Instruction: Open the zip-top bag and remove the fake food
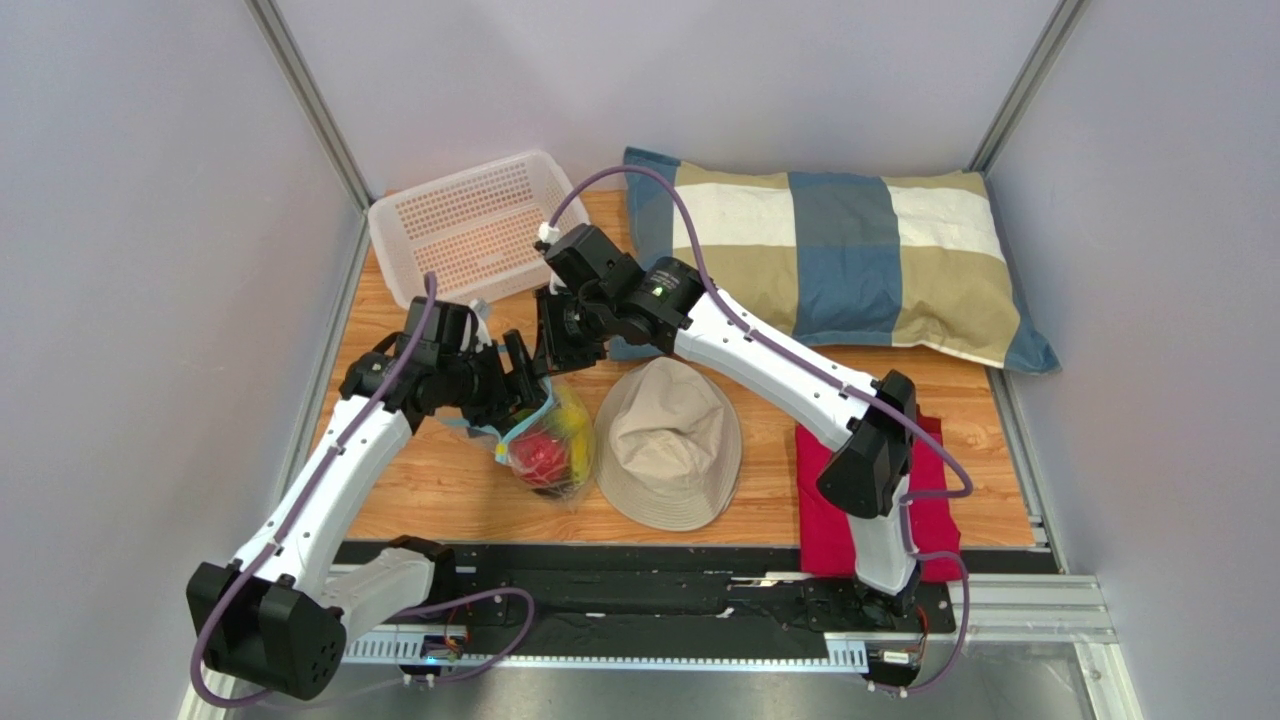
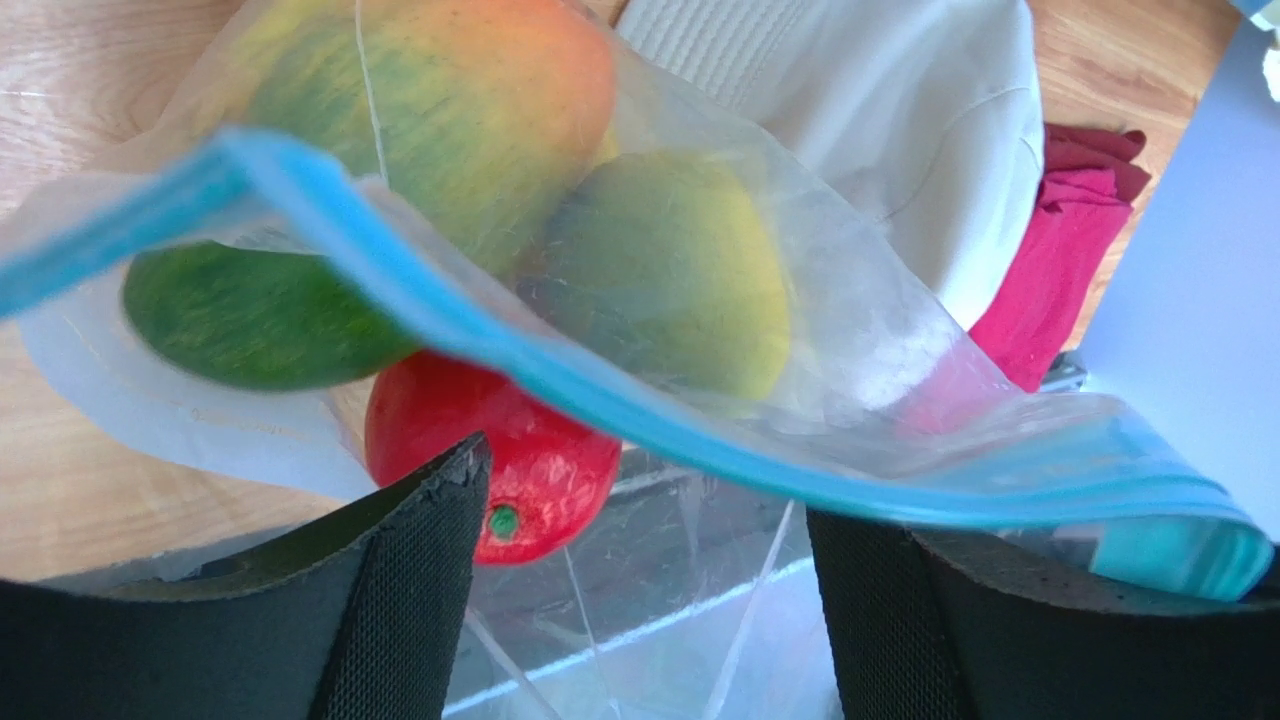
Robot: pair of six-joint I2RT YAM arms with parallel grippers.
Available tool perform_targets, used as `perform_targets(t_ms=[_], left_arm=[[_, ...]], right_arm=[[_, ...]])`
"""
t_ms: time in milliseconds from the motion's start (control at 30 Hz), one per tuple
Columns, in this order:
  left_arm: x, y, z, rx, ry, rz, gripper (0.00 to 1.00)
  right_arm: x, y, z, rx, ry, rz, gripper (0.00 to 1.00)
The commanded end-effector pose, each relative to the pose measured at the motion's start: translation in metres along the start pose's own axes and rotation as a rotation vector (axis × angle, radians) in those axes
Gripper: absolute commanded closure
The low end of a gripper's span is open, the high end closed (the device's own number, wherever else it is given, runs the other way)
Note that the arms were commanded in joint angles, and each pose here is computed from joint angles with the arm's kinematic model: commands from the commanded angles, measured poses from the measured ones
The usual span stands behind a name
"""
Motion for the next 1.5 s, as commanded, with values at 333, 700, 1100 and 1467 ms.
perform_targets(t_ms=[333, 700, 1100, 1467], left_arm=[[0.007, -0.010, -0.026, -0.111, -0.092, -0.075, 0.20], [0.017, -0.023, -0.070, -0.129, -0.159, -0.115, 0.23], [0.028, -0.018, -0.096, -0.109, -0.199, -0.195, 0.70], [0.014, -0.025, -0.038, -0.057, -0.069, -0.326, 0.73]], right_arm=[[0.002, -0.003, 0.007, 0.101, -0.014, -0.101, 1.00], [-0.009, -0.019, 0.008, 0.042, 0.002, -0.076, 1.00], [-0.009, -0.048, 0.015, -0.013, 0.005, -0.116, 1.00], [-0.003, -0.058, 0.020, 0.000, 0.017, -0.048, 1.00]])
Point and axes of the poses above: each gripper's point midway between its finger pads, its own z axis back along the fingers, its own y axis along the line the jaws close on, x = y × z, the point moved 8 cm from there along z, back along the fingers, and after that the axes turned 2 degrees about -z, right-handed, at the moved point
